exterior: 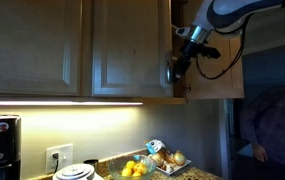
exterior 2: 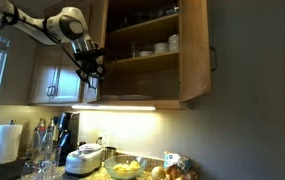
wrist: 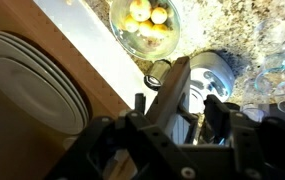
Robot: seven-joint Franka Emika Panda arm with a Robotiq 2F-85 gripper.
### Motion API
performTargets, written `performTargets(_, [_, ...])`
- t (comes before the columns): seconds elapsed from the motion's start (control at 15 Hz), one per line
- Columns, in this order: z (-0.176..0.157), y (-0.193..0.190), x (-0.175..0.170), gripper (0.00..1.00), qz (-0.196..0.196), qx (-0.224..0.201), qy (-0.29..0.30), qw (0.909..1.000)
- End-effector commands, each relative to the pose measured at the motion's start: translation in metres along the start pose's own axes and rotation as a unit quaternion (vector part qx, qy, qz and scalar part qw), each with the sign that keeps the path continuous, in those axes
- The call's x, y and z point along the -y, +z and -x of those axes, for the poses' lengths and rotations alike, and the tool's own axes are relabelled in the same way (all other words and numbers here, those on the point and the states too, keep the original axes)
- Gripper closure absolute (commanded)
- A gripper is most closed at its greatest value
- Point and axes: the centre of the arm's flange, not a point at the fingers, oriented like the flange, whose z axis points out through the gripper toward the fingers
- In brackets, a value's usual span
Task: Open the doors of the upper cabinet on the right
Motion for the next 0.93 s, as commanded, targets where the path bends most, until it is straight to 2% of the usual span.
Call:
performTargets(0.0, [-0.04,-0.021,0.055,0.62,-0.03,-0.042,-0.064,0.9966])
performTargets(0.27, [-0.052,-0.035,0.084,0.62,-0.064,-0.037,-0.099,0.9923])
performTargets(0.4, [-0.067,-0.038,0.103,0.62,-0.082,-0.056,-0.127,0.9869])
performTargets(0.67, [-0.099,-0.035,0.14,0.62,-0.138,-0.104,-0.199,0.9645])
performTargets(0.8, [-0.108,-0.026,0.143,0.62,-0.161,-0.121,-0.234,0.9513])
performTargets(0.87, [-0.111,-0.017,0.14,0.62,-0.169,-0.119,-0.235,0.9498])
